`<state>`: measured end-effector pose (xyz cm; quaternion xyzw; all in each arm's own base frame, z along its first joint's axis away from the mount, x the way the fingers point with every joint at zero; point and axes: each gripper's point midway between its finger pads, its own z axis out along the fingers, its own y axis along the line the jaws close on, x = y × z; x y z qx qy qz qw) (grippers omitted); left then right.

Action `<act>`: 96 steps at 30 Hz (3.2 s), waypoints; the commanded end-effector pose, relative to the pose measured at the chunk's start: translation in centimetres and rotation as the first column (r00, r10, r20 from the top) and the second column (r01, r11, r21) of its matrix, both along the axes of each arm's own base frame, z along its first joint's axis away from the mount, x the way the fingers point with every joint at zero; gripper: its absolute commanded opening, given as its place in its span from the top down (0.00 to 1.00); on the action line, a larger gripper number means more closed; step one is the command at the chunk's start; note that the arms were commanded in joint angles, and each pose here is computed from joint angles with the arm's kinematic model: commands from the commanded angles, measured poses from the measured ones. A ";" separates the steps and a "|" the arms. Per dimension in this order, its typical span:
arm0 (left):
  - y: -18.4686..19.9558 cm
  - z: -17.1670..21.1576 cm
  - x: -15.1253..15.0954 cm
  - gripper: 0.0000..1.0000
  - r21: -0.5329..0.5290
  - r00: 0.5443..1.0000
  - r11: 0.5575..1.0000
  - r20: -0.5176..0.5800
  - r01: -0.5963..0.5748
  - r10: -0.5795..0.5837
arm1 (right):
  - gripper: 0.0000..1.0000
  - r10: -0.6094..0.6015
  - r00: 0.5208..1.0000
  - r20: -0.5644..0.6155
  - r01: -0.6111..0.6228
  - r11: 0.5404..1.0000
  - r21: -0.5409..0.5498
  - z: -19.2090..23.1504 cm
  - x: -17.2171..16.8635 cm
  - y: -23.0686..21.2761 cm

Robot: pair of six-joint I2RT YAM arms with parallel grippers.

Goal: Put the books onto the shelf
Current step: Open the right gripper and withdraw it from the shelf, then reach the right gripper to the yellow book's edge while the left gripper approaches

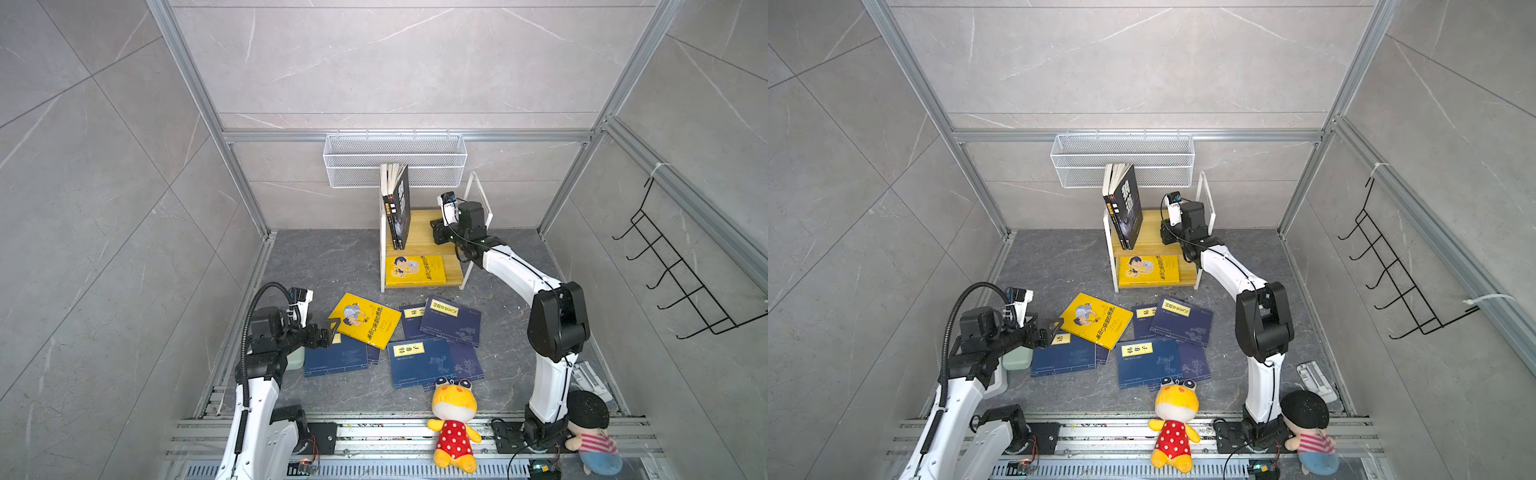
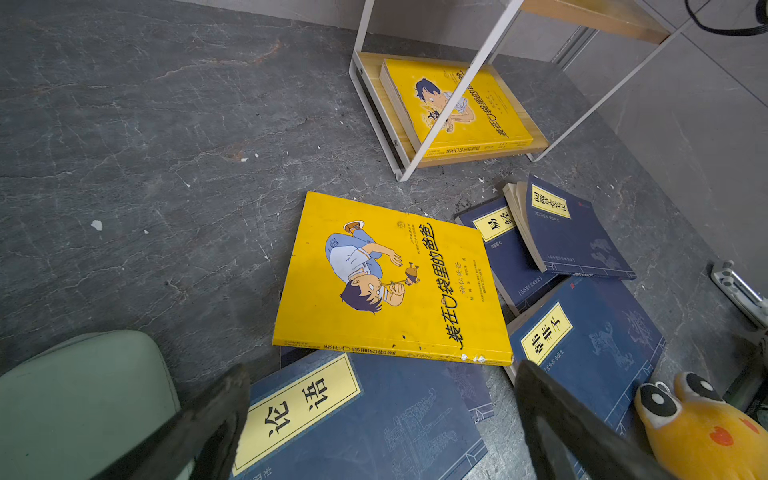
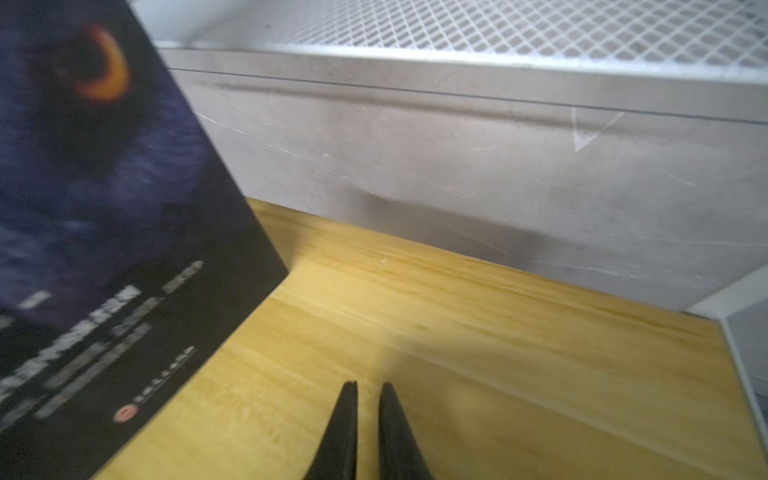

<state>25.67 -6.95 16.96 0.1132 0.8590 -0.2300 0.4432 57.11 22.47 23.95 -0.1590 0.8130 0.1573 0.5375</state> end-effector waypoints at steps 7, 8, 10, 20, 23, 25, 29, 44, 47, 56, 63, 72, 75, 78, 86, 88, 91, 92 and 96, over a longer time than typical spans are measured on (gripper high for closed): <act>-0.3 1.0 0.2 0.00 -0.029 1.000 1.000 0.025 0.010 -0.009 | 0.98 -0.009 1.000 -0.006 0.009 1.000 0.005 -2.1 1.8 4.0; -0.2 1.0 0.3 0.00 -0.030 1.000 1.000 0.021 0.005 -0.004 | 0.99 -0.005 1.000 -0.009 0.005 1.000 0.007 -2.3 1.8 4.3; 0.0 1.2 0.4 0.00 -0.031 1.000 1.000 0.028 -0.002 0.003 | 1.00 0.014 1.000 -0.008 -0.014 1.000 0.005 -2.6 1.6 5.3; -0.5 1.1 0.1 0.00 -0.030 0.999 0.999 0.032 0.020 -0.019 | 0.99 0.097 0.995 0.007 -0.097 0.995 0.000 -2.5 1.1 8.3; -0.5 1.2 0.2 0.00 -0.029 0.999 0.999 0.029 0.021 -0.021 | 0.99 0.117 0.993 0.004 -0.117 0.993 0.000 -2.7 0.9 8.8; -0.5 1.2 0.3 0.00 -0.027 0.999 0.999 0.038 0.020 -0.019 | 0.99 0.140 0.990 0.010 -0.140 0.990 -0.009 -2.7 0.8 9.2; -0.7 1.0 0.1 0.00 -0.026 0.999 0.999 0.029 0.027 -0.026 | 0.99 0.149 0.989 0.008 -0.149 0.989 -0.013 -2.6 0.9 9.3; -0.8 1.0 0.1 0.00 -0.023 0.999 0.999 0.026 0.030 -0.029 | 0.93 0.100 0.995 0.017 -0.099 0.993 -0.069 -0.7 0.0 7.8; -0.7 1.2 0.2 0.00 -0.021 0.999 1.000 0.035 0.023 -0.022 | 0.90 0.070 0.997 0.033 -0.067 0.995 -0.071 0.5 -0.8 6.5; -0.8 1.2 0.1 0.00 -0.026 0.999 0.999 0.036 0.020 -0.019 | 0.86 0.029 0.998 0.054 -0.026 0.999 -0.042 3.9 -5.4 3.4; -0.7 1.8 0.9 0.00 -0.051 1.000 0.999 0.020 -0.013 0.014 | 0.72 -0.002 1.000 -0.009 0.003 0.997 0.075 4.6 -12.5 1.7; -0.6 2.2 2.4 0.00 -0.086 0.999 0.996 -0.047 -0.032 0.028 | 0.50 -0.020 0.987 -0.159 0.051 0.979 0.197 0.5 -20.9 3.8; -0.6 2.0 3.0 0.00 -0.093 0.995 0.995 -0.096 -0.034 0.025 | 0.46 -0.032 0.962 -0.270 0.102 0.963 0.250 -1.7 -22.9 4.8; -0.7 1.4 3.9 0.00 -0.096 0.990 0.995 -0.140 -0.022 0.009 | 0.43 -0.003 0.938 -0.346 0.114 0.947 0.300 -3.3 -24.8 6.7; -1.0 -0.3 6.5 0.01 -0.156 0.962 0.987 -0.274 -0.041 -0.004 | 0.37 0.034 0.856 -0.517 0.205 0.894 0.398 -7.6 -27.8 10.6; -1.1 -0.7 7.1 0.01 -0.170 0.947 0.984 -0.320 -0.048 -0.009 | 0.36 0.046 0.830 -0.555 0.226 0.883 0.412 -8.8 -28.0 11.6; -1.3 -1.4 7.8 0.01 -0.180 0.925 0.983 -0.379 -0.029 -0.042 | 0.36 0.075 0.798 -0.599 0.256 0.857 0.447 -10.2 -28.2 12.7; -1.2 -1.9 8.1 0.01 -0.172 0.915 0.984 -0.401 -0.037 -0.036 | 0.35 0.082 0.788 -0.610 0.264 0.850 0.456 -10.8 -28.3 13.0; -0.9 -3.8 9.0 0.04 -0.160 0.877 0.985 -0.479 -0.063 -0.022 | 0.36 0.078 0.747 -0.660 0.312 0.836 0.452 -13.1 -28.4 13.4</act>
